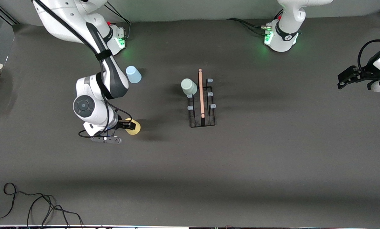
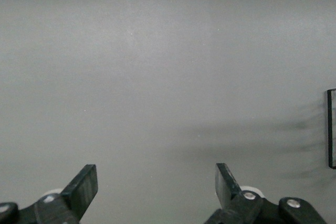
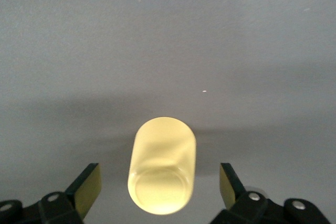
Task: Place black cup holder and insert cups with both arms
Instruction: 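Move the right gripper to the yellow cup and grasp it, then carry the yellow cup onto a rack peg and release it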
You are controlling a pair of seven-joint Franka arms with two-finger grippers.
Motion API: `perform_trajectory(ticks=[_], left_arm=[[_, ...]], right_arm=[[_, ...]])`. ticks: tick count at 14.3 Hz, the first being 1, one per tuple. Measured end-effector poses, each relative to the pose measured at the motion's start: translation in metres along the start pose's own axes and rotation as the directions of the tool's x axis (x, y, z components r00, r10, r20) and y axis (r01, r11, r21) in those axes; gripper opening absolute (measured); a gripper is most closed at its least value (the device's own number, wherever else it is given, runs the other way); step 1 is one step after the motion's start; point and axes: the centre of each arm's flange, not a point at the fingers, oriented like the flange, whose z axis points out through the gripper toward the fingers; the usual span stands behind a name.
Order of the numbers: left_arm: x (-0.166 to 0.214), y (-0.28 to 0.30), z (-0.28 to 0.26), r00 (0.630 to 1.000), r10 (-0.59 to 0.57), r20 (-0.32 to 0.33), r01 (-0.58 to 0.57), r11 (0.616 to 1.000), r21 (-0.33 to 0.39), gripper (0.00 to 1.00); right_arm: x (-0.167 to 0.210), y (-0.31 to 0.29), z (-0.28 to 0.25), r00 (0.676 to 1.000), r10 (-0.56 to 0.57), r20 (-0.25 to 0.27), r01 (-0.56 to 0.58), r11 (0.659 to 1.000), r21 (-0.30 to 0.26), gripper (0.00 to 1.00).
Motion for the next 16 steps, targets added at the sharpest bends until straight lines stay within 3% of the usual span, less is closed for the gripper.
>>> perform_trajectory(ticks=[9, 12, 16], left_arm=[[0.001, -0.004, 0.005, 1.0, -0.008, 0.012, 0.008, 1.0, -0.001, 1.0], [0.002, -0.004, 0.002, 1.0, -0.008, 0.005, 0.008, 1.0, -0.001, 1.0], [0.002, -0.002, -0.001, 1.0, -0.004, -0.001, 0.004, 1.0, 0.0, 1.0]], right_arm=[[-0.015, 0.006, 0.041, 0.999, -0.012, 0.053, 0.012, 1.0, -0.016, 1.0], [-0.019, 0.002, 0.042, 0.998, -0.022, 0.056, 0.023, 1.0, -0.016, 0.7], [-0.021, -0.005, 0.02, 0.998, -0.027, 0.059, 0.027, 1.0, 0.003, 0.67]])
